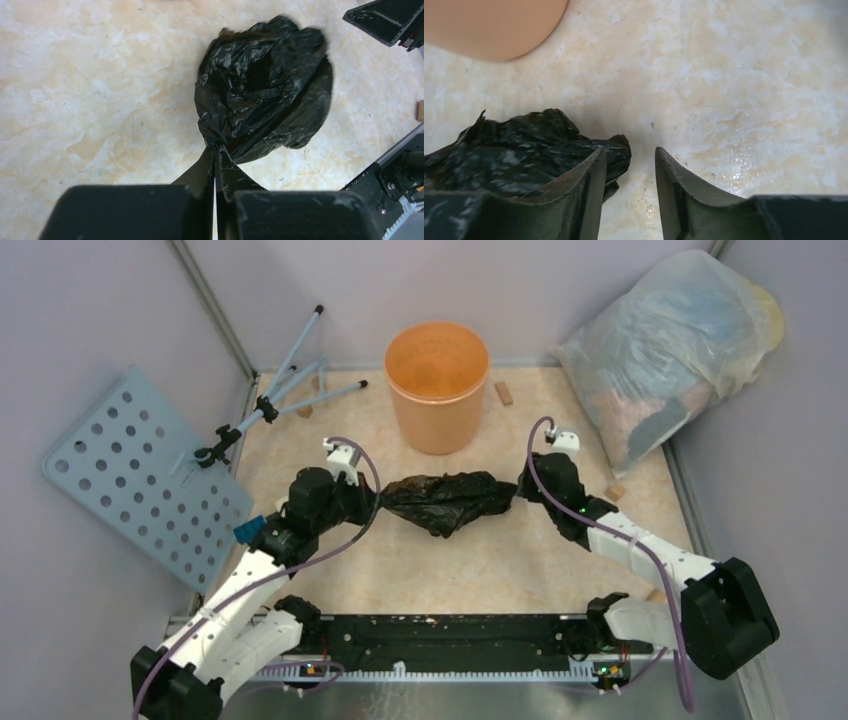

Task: Put the trash bags into the trash bin

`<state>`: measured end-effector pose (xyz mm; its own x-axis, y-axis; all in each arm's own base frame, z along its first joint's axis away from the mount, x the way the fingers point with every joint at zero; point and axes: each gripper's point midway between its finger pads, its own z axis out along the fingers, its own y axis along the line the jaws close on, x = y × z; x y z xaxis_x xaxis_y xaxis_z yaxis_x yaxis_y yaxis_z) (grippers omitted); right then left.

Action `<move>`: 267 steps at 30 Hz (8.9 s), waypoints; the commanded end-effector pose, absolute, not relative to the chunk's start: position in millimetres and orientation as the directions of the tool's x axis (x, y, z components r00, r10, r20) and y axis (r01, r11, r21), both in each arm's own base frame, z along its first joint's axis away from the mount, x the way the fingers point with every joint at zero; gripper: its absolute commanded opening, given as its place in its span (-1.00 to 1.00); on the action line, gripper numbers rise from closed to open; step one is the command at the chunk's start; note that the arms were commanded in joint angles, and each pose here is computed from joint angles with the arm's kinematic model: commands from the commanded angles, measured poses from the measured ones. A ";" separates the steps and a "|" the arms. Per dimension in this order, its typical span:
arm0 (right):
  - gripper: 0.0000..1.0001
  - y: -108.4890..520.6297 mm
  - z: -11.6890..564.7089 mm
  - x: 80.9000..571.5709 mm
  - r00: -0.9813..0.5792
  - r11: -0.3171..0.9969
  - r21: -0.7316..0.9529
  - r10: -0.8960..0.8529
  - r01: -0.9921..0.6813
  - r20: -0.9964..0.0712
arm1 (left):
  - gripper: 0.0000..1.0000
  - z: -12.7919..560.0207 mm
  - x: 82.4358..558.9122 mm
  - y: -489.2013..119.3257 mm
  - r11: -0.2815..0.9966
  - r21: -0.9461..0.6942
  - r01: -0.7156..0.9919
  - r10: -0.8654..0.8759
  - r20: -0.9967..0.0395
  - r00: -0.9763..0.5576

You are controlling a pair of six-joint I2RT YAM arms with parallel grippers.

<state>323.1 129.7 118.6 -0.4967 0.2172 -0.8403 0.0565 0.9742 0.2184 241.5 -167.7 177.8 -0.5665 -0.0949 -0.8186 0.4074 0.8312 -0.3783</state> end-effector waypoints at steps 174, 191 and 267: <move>-1.00 196.4 178.0 294.4 -0.413 0.819 0.328 0.124 -0.470 -0.902 | 0.33 178.6 236.8 -242.9 0.697 -0.161 0.699 0.154 -0.918 -0.365; -1.00 200.8 169.3 299.2 -0.452 0.822 0.335 0.107 -0.462 -0.886 | 0.14 119.7 241.9 -270.8 0.616 -0.172 0.769 0.283 -0.863 -0.420; 0.68 227.1 197.9 239.6 -0.496 0.686 0.398 0.062 -0.609 -0.866 | 0.33 233.1 215.7 -353.5 0.187 -0.646 0.741 -0.138 -0.764 -0.631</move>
<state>251.1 214.5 183.0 -0.5317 0.0814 -0.8430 -0.5110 0.7629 0.3960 231.9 -333.4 189.9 -0.6668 -0.1145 -0.7364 0.6501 0.3938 -0.6498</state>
